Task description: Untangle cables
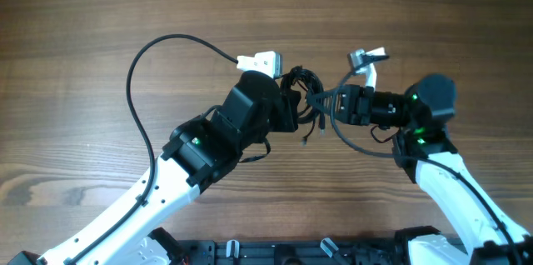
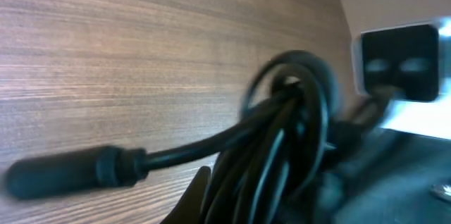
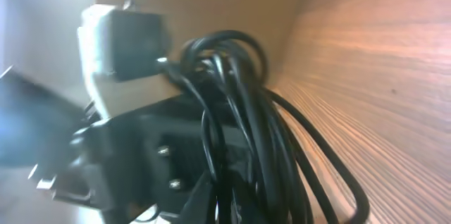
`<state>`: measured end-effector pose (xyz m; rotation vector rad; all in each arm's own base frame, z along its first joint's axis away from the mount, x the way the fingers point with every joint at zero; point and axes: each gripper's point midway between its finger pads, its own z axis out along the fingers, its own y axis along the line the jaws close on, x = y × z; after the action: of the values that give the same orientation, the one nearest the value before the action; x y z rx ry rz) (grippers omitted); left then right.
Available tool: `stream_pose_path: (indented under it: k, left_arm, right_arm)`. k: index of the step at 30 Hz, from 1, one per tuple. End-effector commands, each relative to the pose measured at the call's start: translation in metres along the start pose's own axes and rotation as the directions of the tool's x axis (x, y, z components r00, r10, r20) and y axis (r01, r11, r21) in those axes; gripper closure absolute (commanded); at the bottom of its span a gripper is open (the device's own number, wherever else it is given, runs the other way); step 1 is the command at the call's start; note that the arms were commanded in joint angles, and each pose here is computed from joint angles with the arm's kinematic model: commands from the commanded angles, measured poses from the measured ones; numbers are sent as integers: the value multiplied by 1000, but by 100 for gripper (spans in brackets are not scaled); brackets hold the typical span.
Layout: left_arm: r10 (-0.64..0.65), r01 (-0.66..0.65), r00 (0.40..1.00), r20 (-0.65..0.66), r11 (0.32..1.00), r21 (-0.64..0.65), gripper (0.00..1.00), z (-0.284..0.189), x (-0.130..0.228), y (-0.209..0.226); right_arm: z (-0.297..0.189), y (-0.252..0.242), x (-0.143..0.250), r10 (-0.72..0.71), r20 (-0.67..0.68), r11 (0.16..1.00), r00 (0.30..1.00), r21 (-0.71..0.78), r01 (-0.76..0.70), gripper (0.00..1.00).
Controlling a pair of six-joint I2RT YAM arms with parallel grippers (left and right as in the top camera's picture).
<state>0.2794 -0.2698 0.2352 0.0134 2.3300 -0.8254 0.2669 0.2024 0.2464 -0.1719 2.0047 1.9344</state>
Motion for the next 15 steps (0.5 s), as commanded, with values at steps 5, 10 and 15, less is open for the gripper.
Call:
stream_pose_path:
  k: [5,10,15]
  left_arm:
    - [130,-131,990,47,991,2,96,-3,-8,-8]
    - [278,-284,958,66,954,98,96,-3,1,-40]
    - [276,-285,957,84,950,127,96,-4,-2,-47]
  right_arm:
    - [2,-22,-12,56,50,997,997,41,-58,96]
    - [2,-23,-13,56,59,997,997,44,-58,95]
    - [3,-20,-9,55,31,998,998,33,-56,96]
